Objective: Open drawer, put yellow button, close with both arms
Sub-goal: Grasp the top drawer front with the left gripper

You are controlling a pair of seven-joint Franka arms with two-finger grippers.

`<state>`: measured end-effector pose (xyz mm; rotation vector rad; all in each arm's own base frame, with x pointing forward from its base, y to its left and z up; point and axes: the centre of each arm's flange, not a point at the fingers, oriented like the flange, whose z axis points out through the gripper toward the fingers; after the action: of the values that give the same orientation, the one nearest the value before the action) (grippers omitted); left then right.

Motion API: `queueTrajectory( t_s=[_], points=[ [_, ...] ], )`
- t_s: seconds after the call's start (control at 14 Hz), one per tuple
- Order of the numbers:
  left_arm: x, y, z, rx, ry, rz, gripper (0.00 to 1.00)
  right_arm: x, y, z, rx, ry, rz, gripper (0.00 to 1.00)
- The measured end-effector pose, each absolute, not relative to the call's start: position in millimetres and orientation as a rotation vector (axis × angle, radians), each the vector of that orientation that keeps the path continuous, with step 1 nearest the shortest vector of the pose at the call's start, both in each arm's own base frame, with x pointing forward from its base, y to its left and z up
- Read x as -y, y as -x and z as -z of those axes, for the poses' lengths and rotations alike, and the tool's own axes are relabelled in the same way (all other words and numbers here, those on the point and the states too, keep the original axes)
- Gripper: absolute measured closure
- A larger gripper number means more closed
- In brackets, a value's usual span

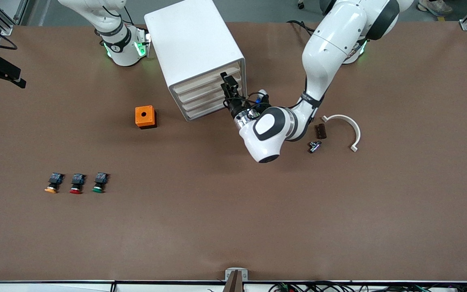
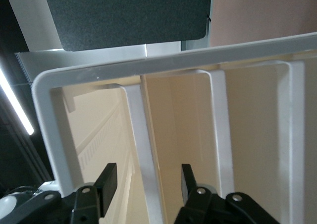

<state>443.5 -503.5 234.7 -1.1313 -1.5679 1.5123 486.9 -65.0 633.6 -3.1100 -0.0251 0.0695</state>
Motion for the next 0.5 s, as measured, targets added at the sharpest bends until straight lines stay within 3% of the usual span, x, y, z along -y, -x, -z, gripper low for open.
queueTrajectory(
  t_s=[0.14, 0.36, 0.43, 0.5],
  points=[
    [514.3, -430.6, -234.2, 1.549, 1.146, -1.493, 0.44, 64.6, -486.9, -633.6, 0.026, 3.11, -0.069, 0.0],
    [520.6, -421.9, -230.4, 1.536, 1.148, -1.48, 0.56, 64.4, -487.3, -633.0, 0.026, 3.109, -0.071, 0.0],
    [521.5, -420.4, -228.6, 1.533, 1.146, -1.478, 0.67, 64.4, -488.6, -631.6, 0.027, 3.109, -0.075, 0.0],
    [522.2, -419.1, -227.2, 1.531, 1.145, -1.476, 0.72, 64.6, -491.3, -630.5, 0.027, 3.109, -0.079, 0.0]
  ],
)
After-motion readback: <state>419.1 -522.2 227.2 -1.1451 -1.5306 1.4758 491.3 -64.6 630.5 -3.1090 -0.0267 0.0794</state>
